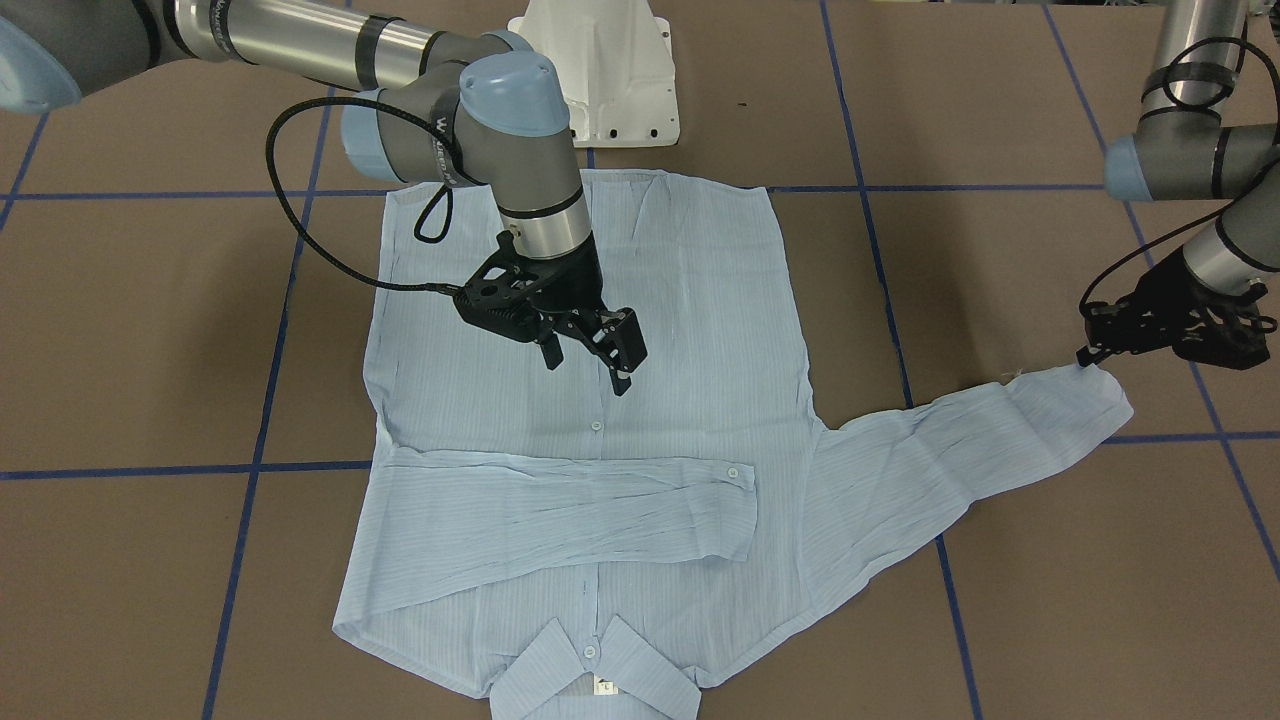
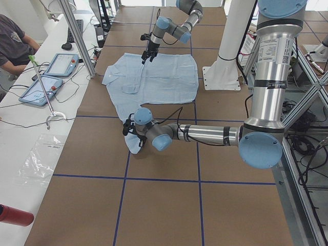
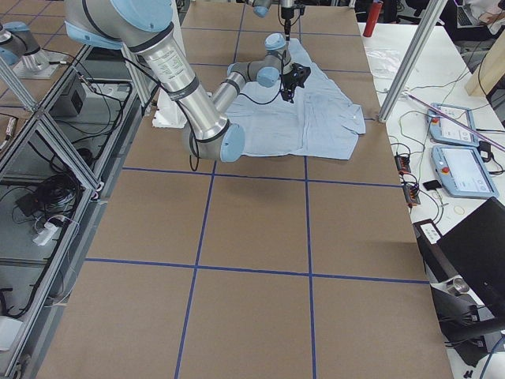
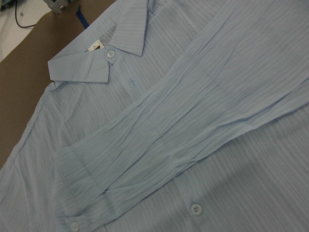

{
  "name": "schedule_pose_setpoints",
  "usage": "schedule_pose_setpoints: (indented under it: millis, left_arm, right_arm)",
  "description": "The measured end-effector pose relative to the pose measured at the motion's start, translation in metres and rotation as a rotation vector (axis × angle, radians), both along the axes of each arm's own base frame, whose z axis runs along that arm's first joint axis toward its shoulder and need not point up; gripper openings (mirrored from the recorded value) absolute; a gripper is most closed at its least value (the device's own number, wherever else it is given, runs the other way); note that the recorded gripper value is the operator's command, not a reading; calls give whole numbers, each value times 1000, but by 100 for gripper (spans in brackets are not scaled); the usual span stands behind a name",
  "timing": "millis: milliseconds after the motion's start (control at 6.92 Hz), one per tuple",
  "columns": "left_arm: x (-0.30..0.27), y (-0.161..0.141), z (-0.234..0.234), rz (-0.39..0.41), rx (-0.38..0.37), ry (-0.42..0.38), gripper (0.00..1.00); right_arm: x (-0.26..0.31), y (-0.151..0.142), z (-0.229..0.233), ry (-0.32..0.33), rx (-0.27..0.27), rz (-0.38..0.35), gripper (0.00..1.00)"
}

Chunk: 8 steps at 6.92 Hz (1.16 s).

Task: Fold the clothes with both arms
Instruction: 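Fold the other sleeve across the shirt with the left gripper while the right gripper withdraws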

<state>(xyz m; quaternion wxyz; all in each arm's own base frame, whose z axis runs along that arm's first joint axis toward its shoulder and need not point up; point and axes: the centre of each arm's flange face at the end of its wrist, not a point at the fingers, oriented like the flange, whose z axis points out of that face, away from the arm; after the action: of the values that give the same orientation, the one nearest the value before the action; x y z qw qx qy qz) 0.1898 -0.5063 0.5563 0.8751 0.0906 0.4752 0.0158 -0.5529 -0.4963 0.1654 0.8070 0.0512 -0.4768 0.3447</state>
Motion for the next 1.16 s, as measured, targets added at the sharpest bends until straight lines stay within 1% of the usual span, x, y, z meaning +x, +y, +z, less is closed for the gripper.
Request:
schedule_pose_setpoints:
  millis: [145, 289, 434, 578, 723, 867, 1012, 1156]
  left_arm:
    - [15, 6, -56, -25, -6, 63, 0]
    - [51, 9, -121, -34, -34, 142, 0]
    - [104, 5, -193, -30, -81, 204, 0]
    - [168, 0, -267, -41, -122, 227, 0]
    - [227, -8, -334, -85, -159, 242, 0]
    - [273, -21, -386, -119, -207, 260, 0]
    - [303, -35, -425, -141, -244, 277, 0]
    - [319, -44, -446, -159, -267, 297, 0]
  right_arm:
    - [12, -1, 16, 22, 20, -11, 100]
    - [33, -2, 39, 54, 54, -29, 100]
    - [58, -5, 63, 86, 75, -46, 100]
    - [85, -10, 87, 113, 86, -69, 100]
    - [109, -14, 109, 137, 88, -89, 100]
    - [124, -15, 124, 155, 86, -99, 100]
    - [130, -15, 133, 165, 82, -101, 100]
    - [132, -14, 138, 171, 80, -102, 100]
